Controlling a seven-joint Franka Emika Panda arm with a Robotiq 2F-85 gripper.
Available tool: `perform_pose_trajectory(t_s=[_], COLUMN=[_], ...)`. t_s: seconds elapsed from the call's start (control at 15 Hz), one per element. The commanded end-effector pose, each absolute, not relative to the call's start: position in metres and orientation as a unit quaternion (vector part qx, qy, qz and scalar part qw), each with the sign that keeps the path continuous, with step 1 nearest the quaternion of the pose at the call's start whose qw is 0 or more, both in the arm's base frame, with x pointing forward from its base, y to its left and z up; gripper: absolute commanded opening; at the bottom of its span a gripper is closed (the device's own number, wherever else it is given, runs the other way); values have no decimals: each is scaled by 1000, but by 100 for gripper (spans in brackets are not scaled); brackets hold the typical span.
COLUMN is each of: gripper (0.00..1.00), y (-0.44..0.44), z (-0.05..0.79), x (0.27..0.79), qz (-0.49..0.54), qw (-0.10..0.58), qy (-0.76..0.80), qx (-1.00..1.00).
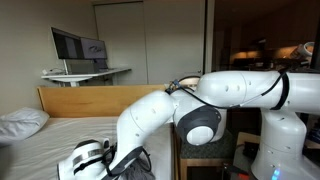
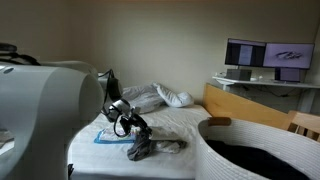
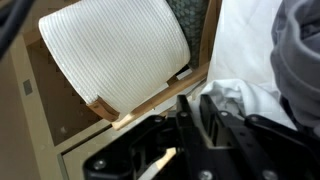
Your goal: Put the clothes in the laundry bag
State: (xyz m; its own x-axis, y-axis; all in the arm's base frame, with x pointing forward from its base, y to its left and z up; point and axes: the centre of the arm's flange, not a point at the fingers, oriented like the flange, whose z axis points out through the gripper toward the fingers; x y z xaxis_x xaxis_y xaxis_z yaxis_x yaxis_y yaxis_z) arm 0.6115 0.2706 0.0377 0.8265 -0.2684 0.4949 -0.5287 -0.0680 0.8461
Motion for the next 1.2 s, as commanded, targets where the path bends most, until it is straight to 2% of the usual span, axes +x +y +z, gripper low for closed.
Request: perform_pose_trajectory(t_s=[0.0, 0.53, 1.13], gripper=[4, 9, 9], y=[303, 314, 355], z=[5, 29, 143], x=[667, 672, 701], qz=[97, 92, 57], qw=[643, 618, 546], qy=[-269, -266, -229], qx=[711, 734, 804])
